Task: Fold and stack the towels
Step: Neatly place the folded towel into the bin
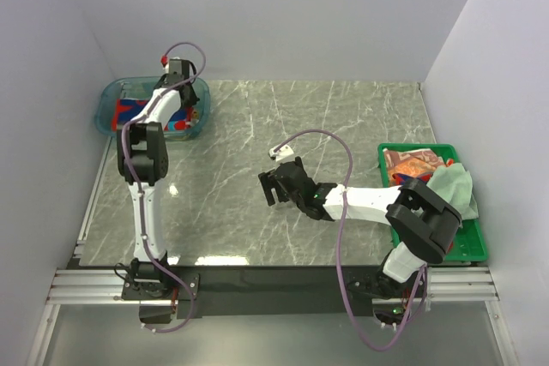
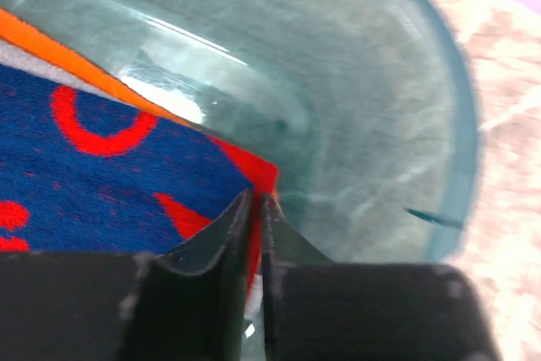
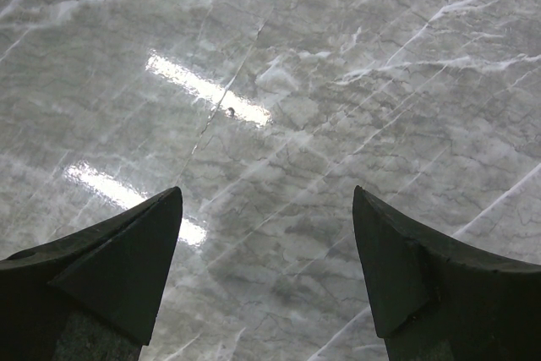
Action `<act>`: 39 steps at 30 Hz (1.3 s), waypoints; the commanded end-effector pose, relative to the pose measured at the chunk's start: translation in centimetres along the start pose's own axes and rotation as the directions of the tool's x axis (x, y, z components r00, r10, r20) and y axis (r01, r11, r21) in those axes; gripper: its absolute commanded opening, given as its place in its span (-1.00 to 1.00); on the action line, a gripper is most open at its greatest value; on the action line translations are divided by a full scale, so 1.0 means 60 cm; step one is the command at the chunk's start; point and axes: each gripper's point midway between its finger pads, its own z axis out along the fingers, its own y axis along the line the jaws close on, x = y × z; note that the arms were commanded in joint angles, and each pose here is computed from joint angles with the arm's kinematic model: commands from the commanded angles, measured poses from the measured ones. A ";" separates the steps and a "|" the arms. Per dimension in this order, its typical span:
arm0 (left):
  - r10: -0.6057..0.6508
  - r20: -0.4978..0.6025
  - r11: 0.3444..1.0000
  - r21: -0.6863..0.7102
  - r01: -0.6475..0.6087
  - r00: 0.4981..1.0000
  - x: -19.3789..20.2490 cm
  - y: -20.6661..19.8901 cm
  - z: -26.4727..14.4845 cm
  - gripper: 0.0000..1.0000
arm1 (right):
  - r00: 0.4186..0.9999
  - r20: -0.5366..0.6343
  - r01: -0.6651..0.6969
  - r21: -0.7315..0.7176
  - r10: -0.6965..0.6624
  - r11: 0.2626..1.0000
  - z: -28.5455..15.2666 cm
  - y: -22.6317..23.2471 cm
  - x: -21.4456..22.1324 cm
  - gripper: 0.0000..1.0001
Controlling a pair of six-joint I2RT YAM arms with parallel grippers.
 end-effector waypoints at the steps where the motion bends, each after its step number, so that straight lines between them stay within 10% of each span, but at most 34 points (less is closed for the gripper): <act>1: -0.043 0.090 0.992 0.123 0.031 0.995 -0.074 -0.047 -0.082 -0.68 | 0.997 0.070 -0.010 -0.006 0.011 1.000 -0.014 0.006 -0.038 0.75; 8: -0.147 0.226 0.960 0.266 0.085 0.963 -0.179 -0.057 -0.322 -0.11 | 0.990 0.125 -0.070 0.095 0.058 0.993 -0.064 -0.032 -0.091 0.78; 16: -0.180 0.358 0.963 0.256 0.090 0.916 -0.122 0.055 -0.554 0.72 | 0.958 0.244 -0.226 0.329 0.149 0.917 -0.187 -0.135 -0.155 0.87; 22: -0.192 0.525 0.980 0.152 0.131 0.829 -0.045 0.191 -0.697 0.93 | 0.917 0.331 -0.353 0.423 0.220 0.834 -0.305 -0.209 -0.161 0.93; 29: -0.339 0.717 0.937 0.203 0.284 0.609 0.050 0.326 -0.847 0.99 | 0.833 0.499 -0.470 0.406 0.241 0.784 -0.420 -0.286 -0.134 1.00; 39: -0.433 0.706 0.893 0.250 0.375 0.561 0.121 0.358 -0.806 0.99 | 0.726 0.620 -0.555 0.274 0.297 0.785 -0.464 -0.306 -0.116 1.00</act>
